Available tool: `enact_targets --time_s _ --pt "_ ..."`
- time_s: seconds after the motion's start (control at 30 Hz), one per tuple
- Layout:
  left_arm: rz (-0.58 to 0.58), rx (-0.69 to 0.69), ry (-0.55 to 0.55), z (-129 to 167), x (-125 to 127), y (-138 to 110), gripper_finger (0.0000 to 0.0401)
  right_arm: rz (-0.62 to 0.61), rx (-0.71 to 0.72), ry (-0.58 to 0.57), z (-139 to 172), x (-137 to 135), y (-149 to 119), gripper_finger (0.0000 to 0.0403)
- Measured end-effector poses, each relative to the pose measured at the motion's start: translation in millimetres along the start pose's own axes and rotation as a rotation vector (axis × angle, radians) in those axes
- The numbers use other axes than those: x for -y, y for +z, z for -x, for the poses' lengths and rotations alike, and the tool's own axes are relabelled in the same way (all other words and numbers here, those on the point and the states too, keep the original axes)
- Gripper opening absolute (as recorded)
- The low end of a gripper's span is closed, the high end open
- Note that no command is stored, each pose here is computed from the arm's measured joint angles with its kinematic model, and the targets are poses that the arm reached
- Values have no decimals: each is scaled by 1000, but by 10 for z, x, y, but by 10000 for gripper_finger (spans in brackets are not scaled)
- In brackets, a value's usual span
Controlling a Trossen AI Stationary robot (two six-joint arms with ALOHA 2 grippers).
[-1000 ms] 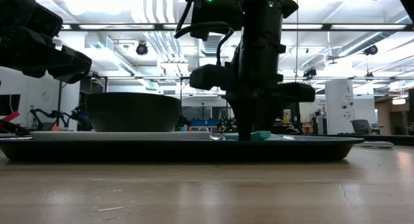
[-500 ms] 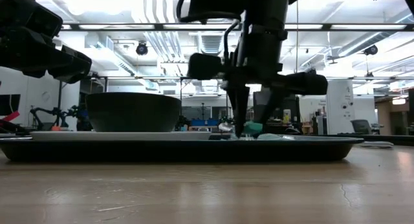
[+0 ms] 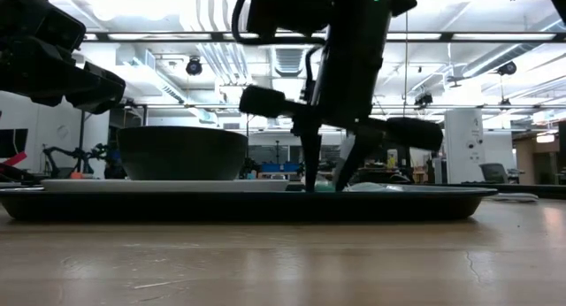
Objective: Set up tray
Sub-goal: Put the blue spoon to the left of the white and blue fork on the gray napkin on the black serving tray, then put the white and blue knife to the right of the white and blue fork on the gray napkin on the black serving tray
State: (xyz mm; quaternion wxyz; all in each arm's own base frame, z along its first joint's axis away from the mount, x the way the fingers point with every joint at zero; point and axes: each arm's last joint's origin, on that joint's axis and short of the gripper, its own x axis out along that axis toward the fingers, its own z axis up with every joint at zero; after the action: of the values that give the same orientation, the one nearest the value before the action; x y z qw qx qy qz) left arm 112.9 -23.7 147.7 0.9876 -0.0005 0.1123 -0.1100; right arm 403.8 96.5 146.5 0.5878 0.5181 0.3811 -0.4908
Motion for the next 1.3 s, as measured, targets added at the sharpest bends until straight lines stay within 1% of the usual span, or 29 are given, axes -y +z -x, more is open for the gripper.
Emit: enact_targets --time_s 0.23,0.67,0.73,0.9,1.0,1.13,1.3 --pt "0 1 0 0 0 1 109 -10 10 -23 -45 15 -9 69" --pt "0 0 0 0 0 0 109 2 19 -59 65 14 21 69" --pt "0 1 0 0 0 0 109 0 18 -59 63 15 20 80" --pt "0 1 0 0 0 1 109 -13 20 -64 50 24 21 124" --pt "0 1 0 0 0 1 109 -25 22 -66 43 31 22 142" --pt "0 1 0 0 0 1 109 -22 22 -66 42 32 21 154" --pt "0 1 0 0 0 1 109 -18 24 -68 41 33 22 158"
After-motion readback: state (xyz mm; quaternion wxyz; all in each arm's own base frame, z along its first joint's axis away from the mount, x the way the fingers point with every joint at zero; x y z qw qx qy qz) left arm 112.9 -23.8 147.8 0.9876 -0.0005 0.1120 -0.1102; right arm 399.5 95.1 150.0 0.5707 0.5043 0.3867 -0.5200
